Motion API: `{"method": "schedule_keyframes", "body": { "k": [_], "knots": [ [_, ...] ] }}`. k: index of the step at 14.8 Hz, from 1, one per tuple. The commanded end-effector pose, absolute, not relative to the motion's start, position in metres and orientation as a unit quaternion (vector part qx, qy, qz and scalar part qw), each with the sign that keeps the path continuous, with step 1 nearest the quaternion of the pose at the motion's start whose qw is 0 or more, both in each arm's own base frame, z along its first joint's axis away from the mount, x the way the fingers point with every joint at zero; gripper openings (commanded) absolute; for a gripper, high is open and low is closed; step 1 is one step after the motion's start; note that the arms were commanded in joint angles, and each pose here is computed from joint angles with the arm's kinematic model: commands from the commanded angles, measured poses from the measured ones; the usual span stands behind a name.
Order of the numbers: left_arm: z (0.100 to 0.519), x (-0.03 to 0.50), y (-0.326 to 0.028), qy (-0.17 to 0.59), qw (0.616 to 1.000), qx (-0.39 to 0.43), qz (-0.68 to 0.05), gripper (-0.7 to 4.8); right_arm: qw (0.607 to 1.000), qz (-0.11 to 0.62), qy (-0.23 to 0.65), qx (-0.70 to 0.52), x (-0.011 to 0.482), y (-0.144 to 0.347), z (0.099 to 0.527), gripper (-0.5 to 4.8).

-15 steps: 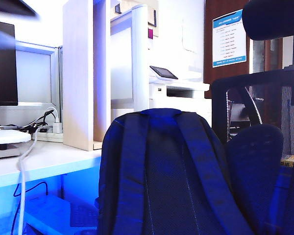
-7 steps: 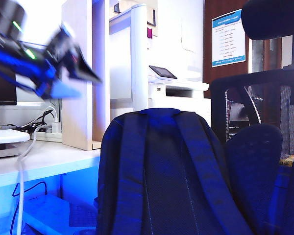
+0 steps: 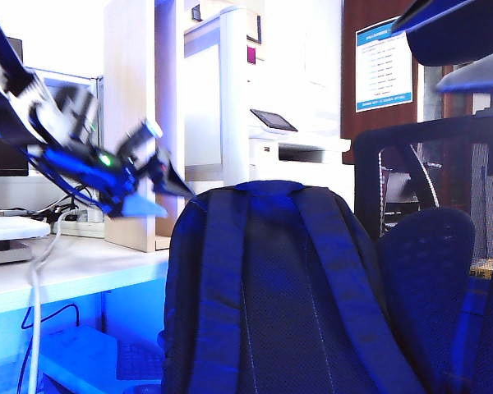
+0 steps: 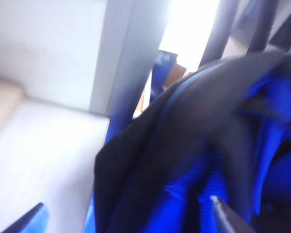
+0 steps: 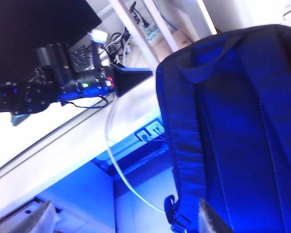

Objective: Grab the backpack from the chair and place it on the desk.

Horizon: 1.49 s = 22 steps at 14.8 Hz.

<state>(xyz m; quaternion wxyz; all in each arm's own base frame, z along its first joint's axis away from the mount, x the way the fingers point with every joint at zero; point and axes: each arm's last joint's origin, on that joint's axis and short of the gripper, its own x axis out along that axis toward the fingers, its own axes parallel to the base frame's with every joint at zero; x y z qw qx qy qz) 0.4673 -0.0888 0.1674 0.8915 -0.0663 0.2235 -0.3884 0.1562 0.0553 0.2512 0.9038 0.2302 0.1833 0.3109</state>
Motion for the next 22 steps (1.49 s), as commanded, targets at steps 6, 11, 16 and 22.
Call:
{"method": "schedule_keyframes", "body": {
  "k": [6,11,16,22],
  "knots": [
    [0.149,0.493,-0.142,0.211,0.858,-0.059,-0.465,0.68,0.907,0.294,0.193,0.231,0.163,0.056,0.247,3.78],
    [0.207,0.484,-0.15,0.135,0.858,-0.044,-0.493,-0.05,0.905,0.29,0.206,0.231,0.163,0.056,0.244,3.78],
    [0.372,0.422,-0.131,-0.044,0.887,0.001,-0.46,-0.05,0.897,0.313,0.21,0.232,0.162,0.057,0.245,3.78],
    [0.522,0.296,-0.07,-0.261,0.92,0.086,-0.281,-0.05,0.886,0.338,0.215,0.233,0.16,0.058,0.245,3.78]
  ]
}}
